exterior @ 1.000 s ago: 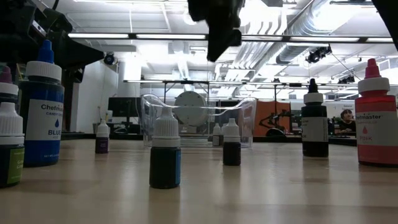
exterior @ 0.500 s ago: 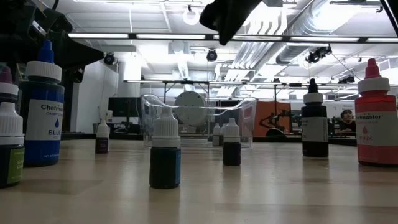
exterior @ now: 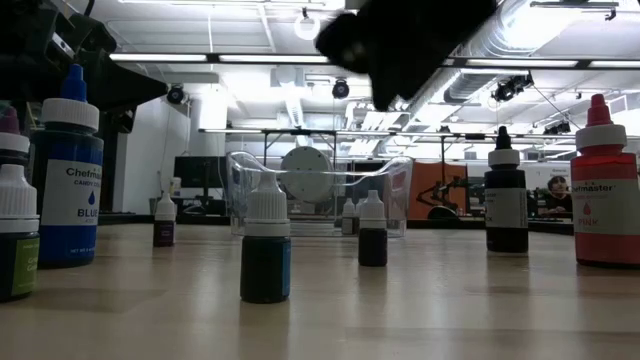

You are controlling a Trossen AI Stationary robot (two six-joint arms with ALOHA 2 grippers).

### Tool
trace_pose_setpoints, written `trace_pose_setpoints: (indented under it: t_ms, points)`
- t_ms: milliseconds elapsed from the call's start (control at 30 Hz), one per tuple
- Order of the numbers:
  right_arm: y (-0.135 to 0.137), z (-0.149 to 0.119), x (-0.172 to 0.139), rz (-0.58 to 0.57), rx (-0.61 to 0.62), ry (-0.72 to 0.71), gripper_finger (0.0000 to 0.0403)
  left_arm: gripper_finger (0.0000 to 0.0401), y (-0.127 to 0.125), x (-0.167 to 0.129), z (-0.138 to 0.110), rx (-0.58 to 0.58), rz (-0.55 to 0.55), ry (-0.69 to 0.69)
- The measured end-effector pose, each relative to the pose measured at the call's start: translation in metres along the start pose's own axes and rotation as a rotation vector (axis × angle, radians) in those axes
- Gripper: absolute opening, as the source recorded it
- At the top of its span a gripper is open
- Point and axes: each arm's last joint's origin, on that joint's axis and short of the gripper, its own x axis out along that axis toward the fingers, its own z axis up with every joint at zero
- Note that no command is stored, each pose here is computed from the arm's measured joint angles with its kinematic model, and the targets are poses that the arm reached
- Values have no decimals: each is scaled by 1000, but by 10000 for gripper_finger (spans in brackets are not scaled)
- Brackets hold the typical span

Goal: Pick & Place food coloring
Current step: Put the bottom small purple food coloring bottle into the transparent bin

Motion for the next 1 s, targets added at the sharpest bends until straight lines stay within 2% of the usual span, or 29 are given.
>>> trace_pose_setpoints:
  t_ms: [267, 467, 700, 1000]
  points:
    - [5, -18, 27, -16, 82, 27, 88, 1, 0, 0, 0, 0, 0, 0]
    - [-1, -19, 28, -36, 127, 16, 124, 1, 0, 0, 0, 0, 0, 0]
    - [-7, -18, 28, -93, 123, -6, 175, 1, 0, 0, 0, 0, -1, 0]
    - [-8, -30, 45, -58, 140, -26, 184, 1, 0, 0, 0, 0, 0, 0]
